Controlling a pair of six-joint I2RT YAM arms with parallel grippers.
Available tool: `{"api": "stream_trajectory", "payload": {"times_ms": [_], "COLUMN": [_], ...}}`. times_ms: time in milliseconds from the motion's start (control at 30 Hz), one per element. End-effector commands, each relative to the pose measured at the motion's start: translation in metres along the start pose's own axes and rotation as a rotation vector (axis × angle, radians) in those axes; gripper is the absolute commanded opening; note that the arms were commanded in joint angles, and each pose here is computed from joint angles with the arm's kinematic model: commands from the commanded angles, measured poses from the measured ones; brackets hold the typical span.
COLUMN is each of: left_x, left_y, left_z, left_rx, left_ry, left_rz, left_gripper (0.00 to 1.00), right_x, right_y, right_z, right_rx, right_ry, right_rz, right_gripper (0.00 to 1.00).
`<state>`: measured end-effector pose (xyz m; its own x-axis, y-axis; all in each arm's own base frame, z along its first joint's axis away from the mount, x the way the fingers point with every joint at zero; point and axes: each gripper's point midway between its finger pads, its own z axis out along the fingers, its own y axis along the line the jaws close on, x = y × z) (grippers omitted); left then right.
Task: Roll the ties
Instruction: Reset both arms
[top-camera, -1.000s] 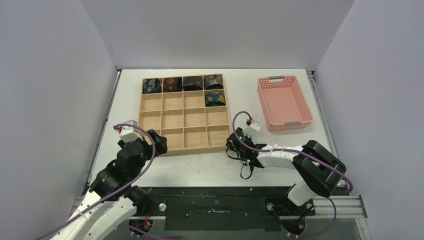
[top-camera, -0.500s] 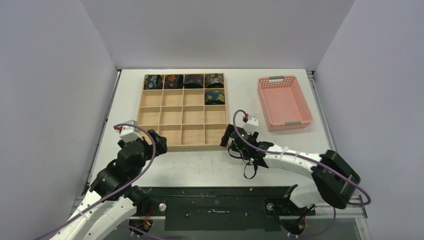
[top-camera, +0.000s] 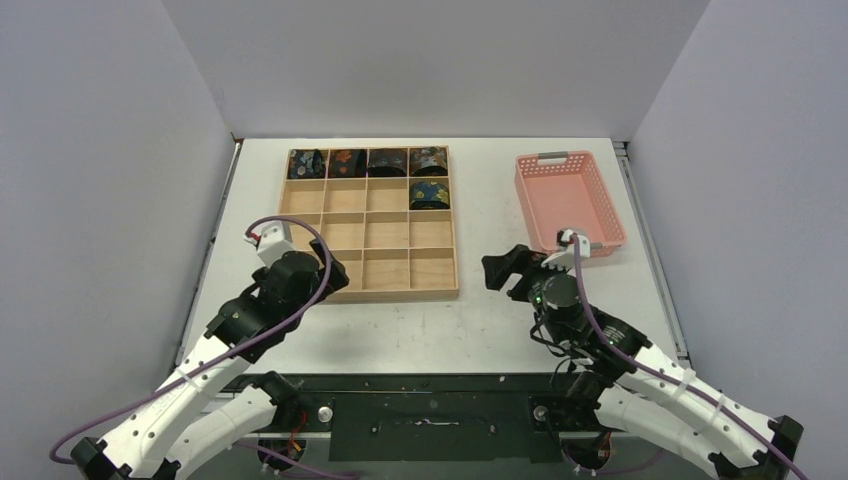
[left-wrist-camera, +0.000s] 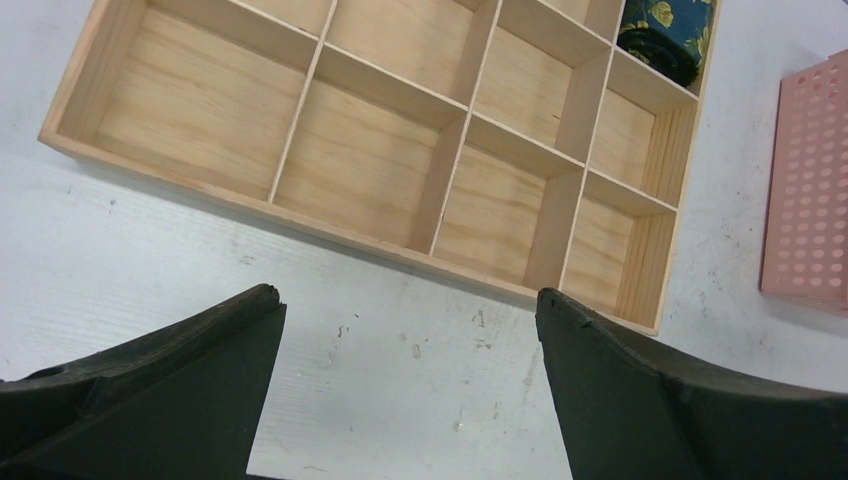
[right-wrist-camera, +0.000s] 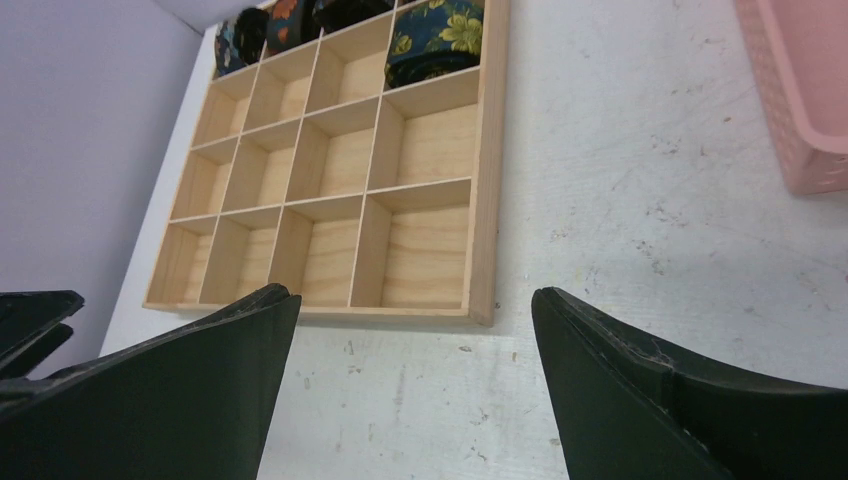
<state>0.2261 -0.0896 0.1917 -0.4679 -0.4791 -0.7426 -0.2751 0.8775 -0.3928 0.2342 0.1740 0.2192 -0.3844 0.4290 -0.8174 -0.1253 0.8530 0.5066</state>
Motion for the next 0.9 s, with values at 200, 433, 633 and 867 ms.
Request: {"api": "stream_trajectory", "payload": {"times_ms": [200, 433, 633, 867], "left_x": [-0.002, -0.024, -0.025, -0.058], "left_y": [-0.04, -0.024, -0.009, -0.029], "left_z": [-0.017, -0.002, 0.01, -0.003], "left_rx": [0.255, 0.073, -0.015, 0.107], "left_ry": [0.008, -0.06, -0.115, -0.248], "left_rz": [0.015, 0.079, 0.064, 0.133], "left_gripper": [0.96, 0.96, 0.97, 0.97], "right_x": [-0.031, -0.045, -0.069, -0.077], "right_y": [-0.023, -0.038, -0.042, -0.044], "right_z": [-0.024, -0.024, -0.023, -0.011], "right_rx": [0.001, 0.083, 0.231, 0.298], "right_ry": [-0.191, -0.287, -0.308, -0.338], "right_rz": [0.027, 0.159, 0.086, -0.057], "right_gripper": [0.9, 0.9, 0.9, 0.9]}}
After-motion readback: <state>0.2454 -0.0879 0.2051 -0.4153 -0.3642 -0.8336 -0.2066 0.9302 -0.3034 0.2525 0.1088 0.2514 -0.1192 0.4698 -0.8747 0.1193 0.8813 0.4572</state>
